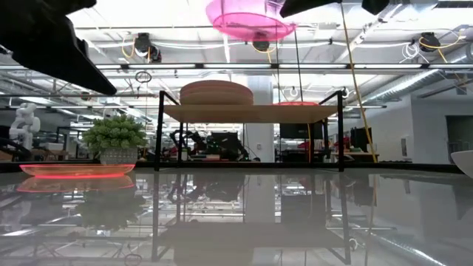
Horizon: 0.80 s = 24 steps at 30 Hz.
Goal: Place and stack plates onto a shelf
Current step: Stack the pink plate on on top of the orange transparent plate
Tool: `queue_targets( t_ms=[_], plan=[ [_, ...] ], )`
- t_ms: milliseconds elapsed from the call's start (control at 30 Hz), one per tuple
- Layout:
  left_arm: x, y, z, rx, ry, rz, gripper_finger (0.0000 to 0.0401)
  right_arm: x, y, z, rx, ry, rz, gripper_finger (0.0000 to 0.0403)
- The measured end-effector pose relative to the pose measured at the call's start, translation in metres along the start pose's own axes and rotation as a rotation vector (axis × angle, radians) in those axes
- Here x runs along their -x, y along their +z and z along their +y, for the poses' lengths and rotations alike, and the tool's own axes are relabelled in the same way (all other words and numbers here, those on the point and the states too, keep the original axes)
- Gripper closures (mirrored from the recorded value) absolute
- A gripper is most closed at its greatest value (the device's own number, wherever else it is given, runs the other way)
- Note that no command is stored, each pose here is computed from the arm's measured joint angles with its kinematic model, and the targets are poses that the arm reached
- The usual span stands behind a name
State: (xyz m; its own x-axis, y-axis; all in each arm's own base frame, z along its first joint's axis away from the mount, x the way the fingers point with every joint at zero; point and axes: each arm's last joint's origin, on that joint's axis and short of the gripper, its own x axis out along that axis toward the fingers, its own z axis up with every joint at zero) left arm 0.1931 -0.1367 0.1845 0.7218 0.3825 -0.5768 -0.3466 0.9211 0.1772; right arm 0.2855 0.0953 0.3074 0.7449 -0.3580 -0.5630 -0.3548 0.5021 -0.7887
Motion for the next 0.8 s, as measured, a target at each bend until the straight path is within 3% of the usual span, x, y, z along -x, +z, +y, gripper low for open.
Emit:
queue_targets(
  t_ms=[500, 800],
  plan=[
    [-0.018, 0.015, 0.008, -0.094, -0.020, 0.019, 0.0276, -0.003, -0.070, -0.062, -0.115, -0.103, 0.187, 0.0403],
    [-0.025, 0.022, 0.010, -0.117, -0.058, 0.012, 0.0279, -0.019, -0.108, -0.081, -0.209, -0.022, 0.214, 0.0403]
  ],
)
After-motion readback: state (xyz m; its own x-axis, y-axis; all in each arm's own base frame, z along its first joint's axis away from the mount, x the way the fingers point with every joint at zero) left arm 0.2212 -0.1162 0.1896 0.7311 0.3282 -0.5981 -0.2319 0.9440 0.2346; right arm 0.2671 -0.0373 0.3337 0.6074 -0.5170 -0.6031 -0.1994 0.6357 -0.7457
